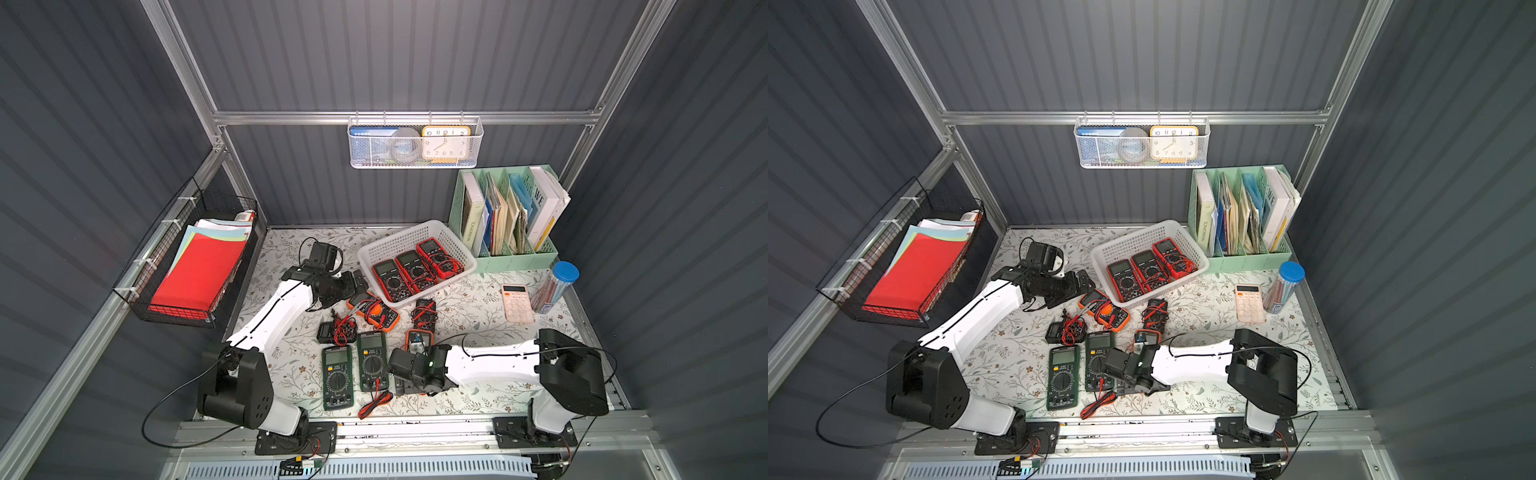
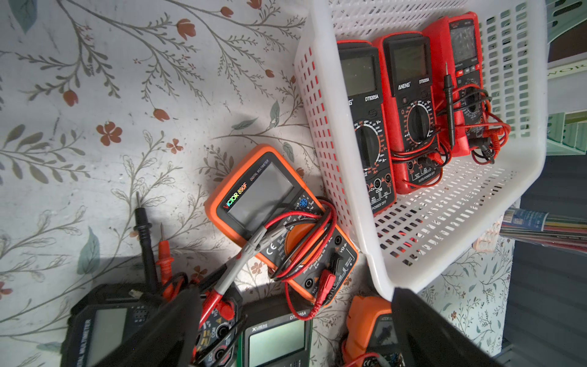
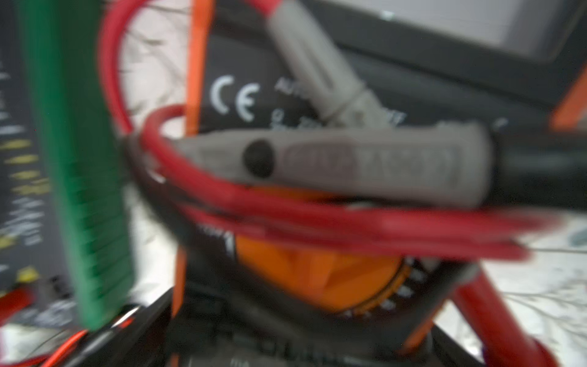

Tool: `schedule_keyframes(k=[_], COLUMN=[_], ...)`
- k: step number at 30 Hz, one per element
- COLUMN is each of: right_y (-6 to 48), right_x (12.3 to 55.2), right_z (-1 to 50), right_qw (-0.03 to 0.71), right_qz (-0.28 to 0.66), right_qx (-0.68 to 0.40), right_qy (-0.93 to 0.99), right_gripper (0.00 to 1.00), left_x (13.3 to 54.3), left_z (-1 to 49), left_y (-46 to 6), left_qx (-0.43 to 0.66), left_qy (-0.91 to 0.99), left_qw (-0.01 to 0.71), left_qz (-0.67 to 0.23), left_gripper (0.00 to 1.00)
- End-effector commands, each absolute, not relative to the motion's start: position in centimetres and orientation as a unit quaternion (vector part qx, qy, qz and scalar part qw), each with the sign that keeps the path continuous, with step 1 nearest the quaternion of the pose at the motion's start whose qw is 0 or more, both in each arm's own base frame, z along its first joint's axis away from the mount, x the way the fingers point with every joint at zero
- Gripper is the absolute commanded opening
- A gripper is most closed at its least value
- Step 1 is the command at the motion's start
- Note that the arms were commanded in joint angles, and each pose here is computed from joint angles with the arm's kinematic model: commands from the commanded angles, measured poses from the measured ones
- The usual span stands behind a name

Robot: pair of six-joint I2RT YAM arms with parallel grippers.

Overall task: Put the multimeter into the basket
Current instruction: Pick up the multimeter from the center of the board.

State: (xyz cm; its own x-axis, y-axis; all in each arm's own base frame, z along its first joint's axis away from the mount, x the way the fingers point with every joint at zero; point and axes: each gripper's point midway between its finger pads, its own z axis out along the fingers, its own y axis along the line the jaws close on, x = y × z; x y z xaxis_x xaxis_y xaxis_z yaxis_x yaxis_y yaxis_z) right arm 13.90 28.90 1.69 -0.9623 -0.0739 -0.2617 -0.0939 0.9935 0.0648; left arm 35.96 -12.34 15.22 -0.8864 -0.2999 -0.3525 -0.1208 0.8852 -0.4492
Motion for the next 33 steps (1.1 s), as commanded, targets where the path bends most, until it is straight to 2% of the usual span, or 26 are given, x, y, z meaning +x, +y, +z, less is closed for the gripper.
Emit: schedule_keyframes(k=[1,15,24,33], right_y=[26.9,28.0,27.2,27.2], right_x=[14.9,16.6,14.1,11.0], right_z=[1.1,0.3,1.0,5.9], right_qw=[0.149,0.161,0.131,0.113], right_qz=[-0.018,-0.024,0.009,0.088], right_qx=[-0.043,-0.029,-0.049,-0.105], right_qy=[0.988,0.986,0.99,0.984], right_gripper=[0.99,0.98,0.66,0.58], left_x=[36.4,36.3,36.6,37.0], left_z=[16.3,16.1,16.1,16.6], left_y=[-12.0,-12.0,-12.2,-12.4], left_qx=[-0.116,-0.12,-0.121,-0.119], left_qy=[0.944,0.944,0.943,0.941], left_qw=[0.225,0.225,0.224,0.228], left_qz=[-0.211,-0.209,-0.215,-0.22], left_gripper=[0.99,0.99,0.99,0.99])
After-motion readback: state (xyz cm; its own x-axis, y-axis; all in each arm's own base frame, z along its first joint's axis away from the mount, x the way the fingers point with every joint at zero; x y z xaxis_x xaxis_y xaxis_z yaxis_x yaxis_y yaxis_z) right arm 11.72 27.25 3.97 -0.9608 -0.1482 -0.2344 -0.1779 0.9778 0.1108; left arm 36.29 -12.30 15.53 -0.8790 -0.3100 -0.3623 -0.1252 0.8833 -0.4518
